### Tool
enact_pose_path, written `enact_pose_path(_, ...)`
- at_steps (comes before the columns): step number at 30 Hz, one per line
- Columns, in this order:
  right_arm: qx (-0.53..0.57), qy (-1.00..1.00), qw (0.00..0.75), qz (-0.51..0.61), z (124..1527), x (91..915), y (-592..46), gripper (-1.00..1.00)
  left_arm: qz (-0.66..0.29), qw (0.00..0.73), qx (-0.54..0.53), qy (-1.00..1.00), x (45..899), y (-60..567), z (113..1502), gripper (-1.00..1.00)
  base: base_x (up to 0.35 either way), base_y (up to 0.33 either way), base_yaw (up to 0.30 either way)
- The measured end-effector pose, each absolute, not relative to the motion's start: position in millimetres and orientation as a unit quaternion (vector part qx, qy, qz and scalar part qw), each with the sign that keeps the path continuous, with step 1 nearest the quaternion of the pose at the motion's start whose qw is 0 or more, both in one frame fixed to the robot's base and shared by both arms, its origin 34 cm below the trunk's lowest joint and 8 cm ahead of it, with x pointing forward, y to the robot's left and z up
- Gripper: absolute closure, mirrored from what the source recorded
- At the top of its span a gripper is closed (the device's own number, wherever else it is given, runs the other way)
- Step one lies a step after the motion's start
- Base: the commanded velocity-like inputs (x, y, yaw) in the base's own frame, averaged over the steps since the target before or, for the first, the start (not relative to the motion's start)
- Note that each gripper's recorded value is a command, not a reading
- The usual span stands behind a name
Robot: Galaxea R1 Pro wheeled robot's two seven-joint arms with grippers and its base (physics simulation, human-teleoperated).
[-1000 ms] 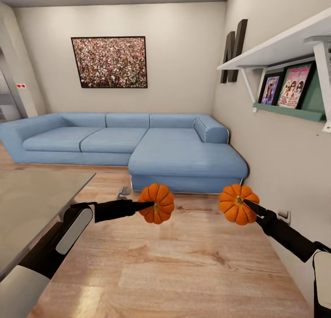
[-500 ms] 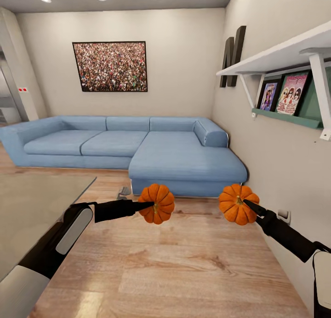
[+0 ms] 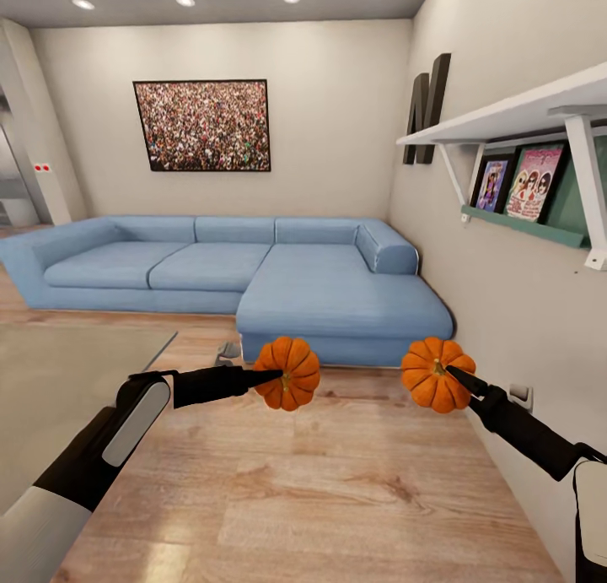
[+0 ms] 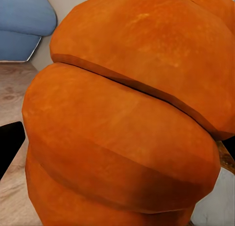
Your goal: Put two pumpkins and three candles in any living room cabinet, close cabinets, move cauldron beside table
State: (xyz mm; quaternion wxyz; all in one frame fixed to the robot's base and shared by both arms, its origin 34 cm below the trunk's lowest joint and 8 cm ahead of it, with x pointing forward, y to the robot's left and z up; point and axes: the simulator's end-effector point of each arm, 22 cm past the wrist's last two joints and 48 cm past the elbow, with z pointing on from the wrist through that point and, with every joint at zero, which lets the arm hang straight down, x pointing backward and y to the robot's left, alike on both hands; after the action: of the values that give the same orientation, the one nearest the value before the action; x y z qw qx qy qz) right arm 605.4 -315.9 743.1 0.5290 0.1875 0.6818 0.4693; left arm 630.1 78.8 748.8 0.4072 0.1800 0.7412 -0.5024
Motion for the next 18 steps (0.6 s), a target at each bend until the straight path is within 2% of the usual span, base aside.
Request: enact_pose_path(18, 0.188, 0.682, 0.529, 0.469, 782, 615, -316, 1.00, -0.503, 0.407, 0.180, 0.741, 639, 79, 788, 1.00, 0.000, 0.000, 0.000)
